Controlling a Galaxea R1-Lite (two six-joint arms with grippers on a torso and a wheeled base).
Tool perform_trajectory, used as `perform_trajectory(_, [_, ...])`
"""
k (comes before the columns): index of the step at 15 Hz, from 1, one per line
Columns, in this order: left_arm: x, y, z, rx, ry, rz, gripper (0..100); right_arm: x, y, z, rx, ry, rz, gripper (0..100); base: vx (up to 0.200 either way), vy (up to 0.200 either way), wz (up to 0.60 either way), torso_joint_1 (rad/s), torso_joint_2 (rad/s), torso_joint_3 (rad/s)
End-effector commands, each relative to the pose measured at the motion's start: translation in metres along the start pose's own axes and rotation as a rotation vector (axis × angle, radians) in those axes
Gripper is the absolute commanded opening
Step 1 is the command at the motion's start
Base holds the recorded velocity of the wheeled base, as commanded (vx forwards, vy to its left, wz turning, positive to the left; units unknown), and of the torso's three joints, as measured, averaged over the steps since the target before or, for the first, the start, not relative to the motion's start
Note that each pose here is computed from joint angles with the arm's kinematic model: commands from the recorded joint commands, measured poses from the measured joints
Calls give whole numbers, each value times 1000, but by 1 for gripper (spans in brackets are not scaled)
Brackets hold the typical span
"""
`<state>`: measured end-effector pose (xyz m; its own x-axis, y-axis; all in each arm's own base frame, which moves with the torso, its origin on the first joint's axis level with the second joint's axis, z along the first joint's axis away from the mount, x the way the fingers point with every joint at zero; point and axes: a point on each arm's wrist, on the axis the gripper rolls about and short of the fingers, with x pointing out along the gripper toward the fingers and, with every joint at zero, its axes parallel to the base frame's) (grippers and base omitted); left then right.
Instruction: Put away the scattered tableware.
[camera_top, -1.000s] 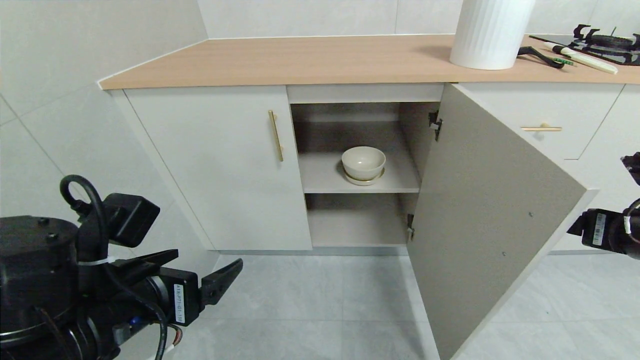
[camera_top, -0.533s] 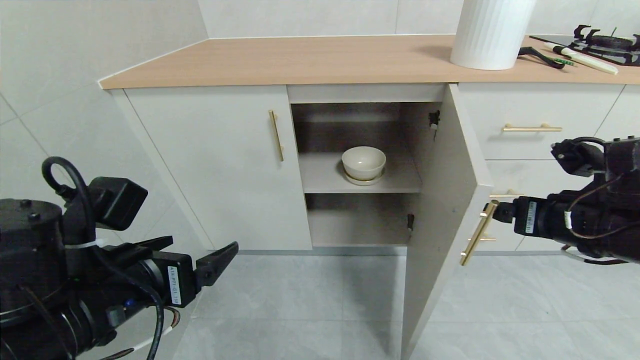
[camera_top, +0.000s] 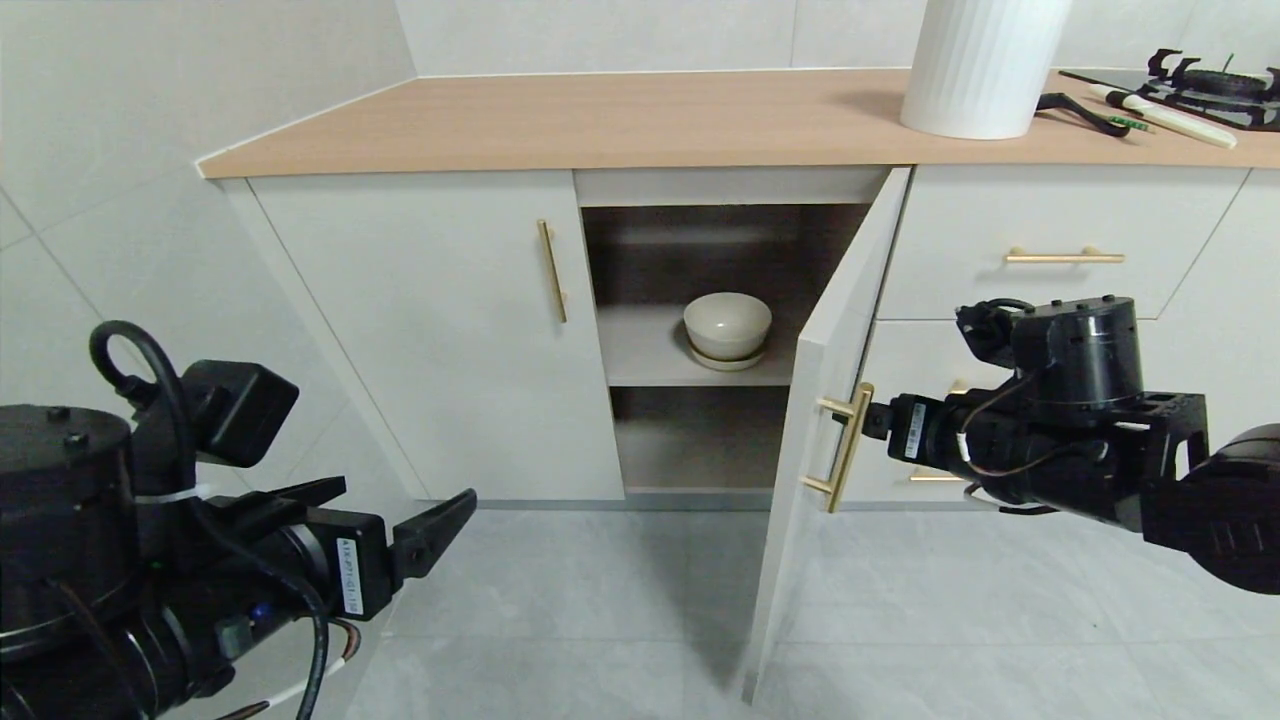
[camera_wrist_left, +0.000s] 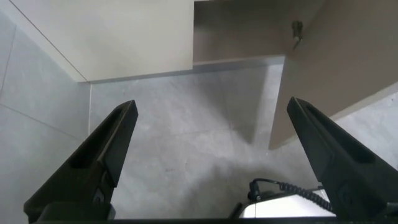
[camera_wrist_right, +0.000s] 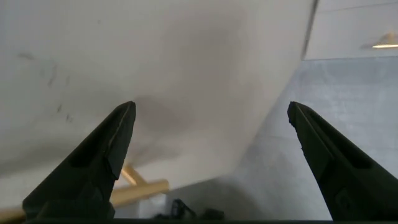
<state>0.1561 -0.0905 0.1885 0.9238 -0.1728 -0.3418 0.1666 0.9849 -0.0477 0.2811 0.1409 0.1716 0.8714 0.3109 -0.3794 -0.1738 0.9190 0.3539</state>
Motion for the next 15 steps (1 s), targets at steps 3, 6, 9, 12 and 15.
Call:
perform_trajectory(3, [3, -1, -3, 6, 16, 4, 100, 14, -2, -10, 3, 22, -12, 100, 0, 0, 0, 0, 0, 0])
perform_trajectory(6, [4, -1, -7, 22, 36, 1, 100, 14, -2, -10, 6, 10, -30, 100, 0, 0, 0, 0, 0, 0])
perform_trajectory(9, [1, 0, -9, 33, 57, 2, 100, 22, -2, -13, 10, 5, -28, 100, 67, 0, 0, 1, -1, 1])
perform_trajectory(12, [2, -1, -9, 34, 60, 3, 100, 36, -3, -21, 36, 1, -23, 100, 200, 0, 0, -4, 1, 2])
perform_trajectory(15, [3, -1, -9, 35, 63, 2, 100, 41, 2, -27, 31, 6, -7, 100, 200, 0, 0, 7, 2, -2])
